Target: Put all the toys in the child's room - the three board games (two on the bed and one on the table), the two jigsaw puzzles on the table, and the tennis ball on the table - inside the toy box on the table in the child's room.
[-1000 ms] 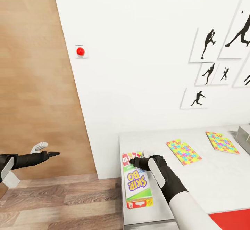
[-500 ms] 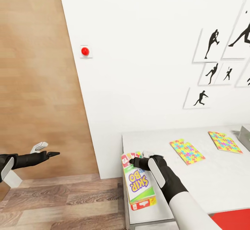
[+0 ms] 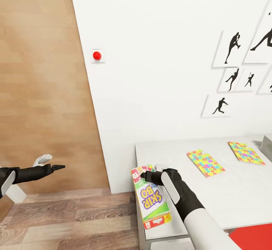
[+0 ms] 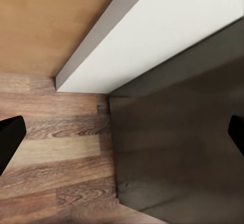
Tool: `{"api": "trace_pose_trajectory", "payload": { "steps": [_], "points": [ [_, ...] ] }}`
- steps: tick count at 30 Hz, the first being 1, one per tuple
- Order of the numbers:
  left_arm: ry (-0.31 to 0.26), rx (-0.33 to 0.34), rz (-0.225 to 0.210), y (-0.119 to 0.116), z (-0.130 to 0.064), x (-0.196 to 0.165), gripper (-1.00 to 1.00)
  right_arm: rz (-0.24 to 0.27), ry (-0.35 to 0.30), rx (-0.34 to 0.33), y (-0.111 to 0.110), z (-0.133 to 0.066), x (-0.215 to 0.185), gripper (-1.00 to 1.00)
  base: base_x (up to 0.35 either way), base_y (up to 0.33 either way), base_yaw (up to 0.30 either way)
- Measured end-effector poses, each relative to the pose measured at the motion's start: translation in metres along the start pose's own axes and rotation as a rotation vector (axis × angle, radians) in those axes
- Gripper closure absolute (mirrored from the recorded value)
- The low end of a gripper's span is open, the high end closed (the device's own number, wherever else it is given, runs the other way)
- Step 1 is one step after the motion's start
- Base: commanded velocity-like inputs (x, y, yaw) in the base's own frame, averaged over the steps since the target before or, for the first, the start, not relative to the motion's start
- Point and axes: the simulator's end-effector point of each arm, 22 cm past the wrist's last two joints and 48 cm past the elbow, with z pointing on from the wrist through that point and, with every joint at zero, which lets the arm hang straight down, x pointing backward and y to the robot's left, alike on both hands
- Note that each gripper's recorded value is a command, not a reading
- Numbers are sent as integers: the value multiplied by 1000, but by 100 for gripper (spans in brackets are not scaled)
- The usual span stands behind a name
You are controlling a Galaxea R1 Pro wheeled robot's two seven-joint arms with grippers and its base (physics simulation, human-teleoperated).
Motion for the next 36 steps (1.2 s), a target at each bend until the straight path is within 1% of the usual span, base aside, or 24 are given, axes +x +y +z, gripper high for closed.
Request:
{"api": "trace_pose_trajectory", "payload": {
  "steps": [10,23,26,28,30,31,33,36],
  "points": [
    [1,1,0,-1,1,0,-100,0,0,-1,0,0,0,-100,-50,63,0],
    [5,8,0,-5,5,3,-100,8,-2,-4,0,0,0,-100,-4,5,-2],
    [11,23,-1,-13,11,6,-100,11,0,-6,0,0,0,-100,0,0,-51],
    [21,46,-4,-26,21,11,-100,17,0,-13,1,-1,1,-100,0,0,-87],
    [25,58,-6,-33,25,13,-100,20,1,-15,2,-2,2,-100,0,0,-101],
    [28,62,-7,-36,27,14,-100,13,1,-8,0,-2,2,-100,0,0,-98],
    [30,70,-7,-40,30,15,-100,5,-17,-11,3,-6,-4,-100,0,0,-70],
    [37,88,-9,-51,37,19,-100,-9,-86,-42,17,-21,-31,-100,0,0,-34]
  ]
}}
